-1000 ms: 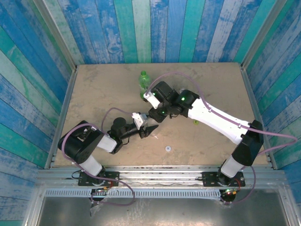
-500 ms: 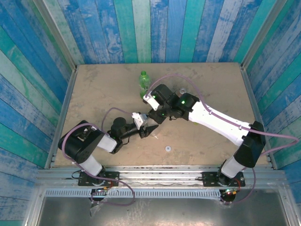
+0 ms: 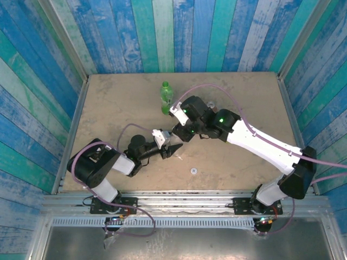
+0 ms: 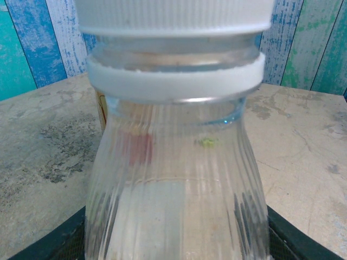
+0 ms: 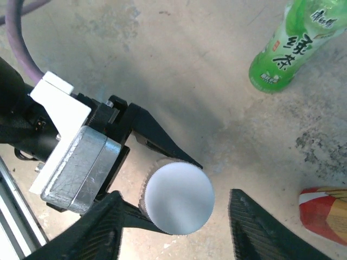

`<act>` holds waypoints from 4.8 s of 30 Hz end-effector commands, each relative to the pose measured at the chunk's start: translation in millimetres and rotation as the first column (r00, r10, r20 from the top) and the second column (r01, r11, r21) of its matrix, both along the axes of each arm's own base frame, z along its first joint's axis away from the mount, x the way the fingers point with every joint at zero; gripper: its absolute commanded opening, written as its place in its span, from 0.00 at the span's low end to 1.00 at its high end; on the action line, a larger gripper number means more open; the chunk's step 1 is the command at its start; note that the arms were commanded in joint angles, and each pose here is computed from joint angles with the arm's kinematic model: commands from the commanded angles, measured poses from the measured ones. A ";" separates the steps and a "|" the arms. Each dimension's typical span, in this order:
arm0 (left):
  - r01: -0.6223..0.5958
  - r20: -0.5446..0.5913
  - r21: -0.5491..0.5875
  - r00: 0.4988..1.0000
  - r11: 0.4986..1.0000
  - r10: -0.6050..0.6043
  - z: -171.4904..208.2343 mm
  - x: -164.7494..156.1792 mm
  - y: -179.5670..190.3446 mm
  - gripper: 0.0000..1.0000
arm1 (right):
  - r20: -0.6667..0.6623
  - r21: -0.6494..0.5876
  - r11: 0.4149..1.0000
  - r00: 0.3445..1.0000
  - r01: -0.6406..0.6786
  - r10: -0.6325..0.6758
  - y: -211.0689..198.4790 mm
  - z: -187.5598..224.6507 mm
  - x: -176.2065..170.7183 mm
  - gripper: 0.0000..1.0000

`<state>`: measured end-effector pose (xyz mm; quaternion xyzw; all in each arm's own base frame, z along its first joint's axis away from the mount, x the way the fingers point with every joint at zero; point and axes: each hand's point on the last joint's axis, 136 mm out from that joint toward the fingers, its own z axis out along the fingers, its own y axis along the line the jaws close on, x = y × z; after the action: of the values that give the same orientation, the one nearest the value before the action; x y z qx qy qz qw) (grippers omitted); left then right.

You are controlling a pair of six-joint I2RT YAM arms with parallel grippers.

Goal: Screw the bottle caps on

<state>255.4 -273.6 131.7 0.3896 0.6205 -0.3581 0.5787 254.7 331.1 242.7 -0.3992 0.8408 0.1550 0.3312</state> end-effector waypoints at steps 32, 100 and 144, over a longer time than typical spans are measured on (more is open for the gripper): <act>0.024 -0.075 0.041 0.997 0.999 -0.021 -20.9 -5.5 -1.0 0.54 | -0.115 -0.004 0.996 0.989 0.089 -0.089 -11.3 -21.2 0.6 0.35; 0.017 -0.054 -0.012 0.998 1.000 -0.018 -7.5 -6.3 0.0 0.52 | -0.472 0.234 0.972 0.877 0.027 0.089 -14.1 -41.0 -23.6 0.25; 0.080 0.197 0.188 0.973 0.979 -0.118 31.1 -32.5 -14.3 0.32 | 0.085 -0.349 0.699 0.722 -0.624 0.687 -35.3 -7.5 -48.7 0.62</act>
<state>226.0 -284.7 147.1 0.4959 0.5883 -0.2861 0.5710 206.3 296.6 232.1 -0.7150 0.6309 0.1090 0.2810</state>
